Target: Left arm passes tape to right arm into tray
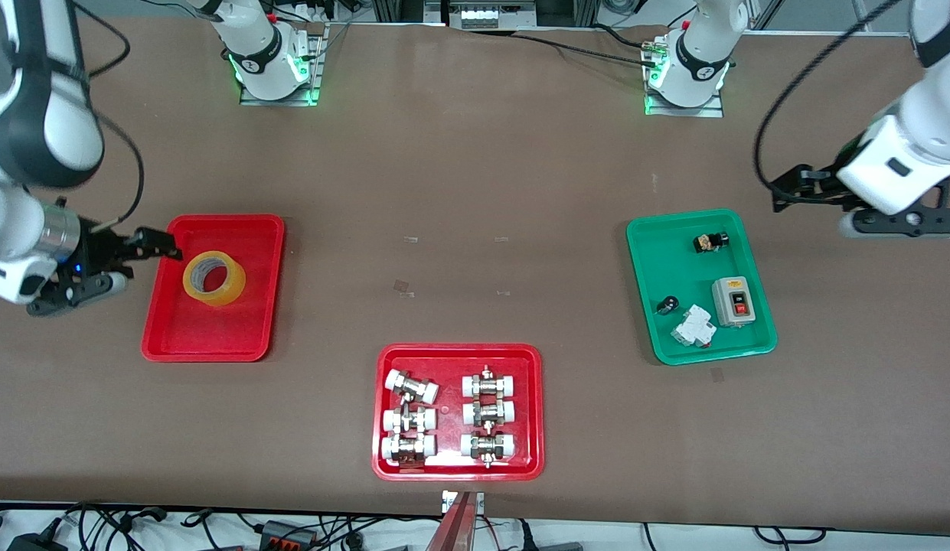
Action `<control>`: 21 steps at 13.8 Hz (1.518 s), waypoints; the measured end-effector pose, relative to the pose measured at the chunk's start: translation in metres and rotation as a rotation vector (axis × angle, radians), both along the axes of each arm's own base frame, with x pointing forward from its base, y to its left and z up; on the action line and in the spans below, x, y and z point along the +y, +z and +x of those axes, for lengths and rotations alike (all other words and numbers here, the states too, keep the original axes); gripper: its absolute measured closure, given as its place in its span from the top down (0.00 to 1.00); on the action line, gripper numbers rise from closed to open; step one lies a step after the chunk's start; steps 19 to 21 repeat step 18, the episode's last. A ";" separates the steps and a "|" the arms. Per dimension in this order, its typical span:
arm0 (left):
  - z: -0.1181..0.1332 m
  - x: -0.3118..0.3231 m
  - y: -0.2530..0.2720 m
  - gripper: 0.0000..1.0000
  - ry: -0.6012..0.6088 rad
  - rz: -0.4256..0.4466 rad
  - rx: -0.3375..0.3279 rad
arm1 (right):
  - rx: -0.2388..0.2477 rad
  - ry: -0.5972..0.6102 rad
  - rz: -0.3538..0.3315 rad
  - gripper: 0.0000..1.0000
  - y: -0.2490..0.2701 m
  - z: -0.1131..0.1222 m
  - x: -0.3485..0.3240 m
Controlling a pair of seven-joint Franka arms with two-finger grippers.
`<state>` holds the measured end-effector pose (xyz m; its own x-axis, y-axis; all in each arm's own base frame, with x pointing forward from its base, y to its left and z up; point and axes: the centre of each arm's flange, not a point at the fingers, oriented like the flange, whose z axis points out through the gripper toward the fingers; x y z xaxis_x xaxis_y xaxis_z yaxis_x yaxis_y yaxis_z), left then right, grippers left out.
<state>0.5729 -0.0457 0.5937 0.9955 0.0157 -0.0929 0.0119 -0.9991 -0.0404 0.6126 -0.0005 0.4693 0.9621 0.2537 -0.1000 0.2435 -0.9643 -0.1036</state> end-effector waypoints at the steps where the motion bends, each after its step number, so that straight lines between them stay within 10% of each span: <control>1: -0.001 0.003 0.001 1.00 0.010 -0.001 -0.001 | -0.003 -0.036 -0.019 1.00 0.020 -0.009 0.009; 9: -0.004 -0.005 0.006 1.00 0.006 0.001 -0.008 | -0.075 -0.254 -0.044 1.00 0.137 -0.080 0.010; 21: -0.004 -0.006 0.006 1.00 0.008 0.001 -0.009 | -0.142 -0.309 -0.044 1.00 0.162 -0.074 -0.011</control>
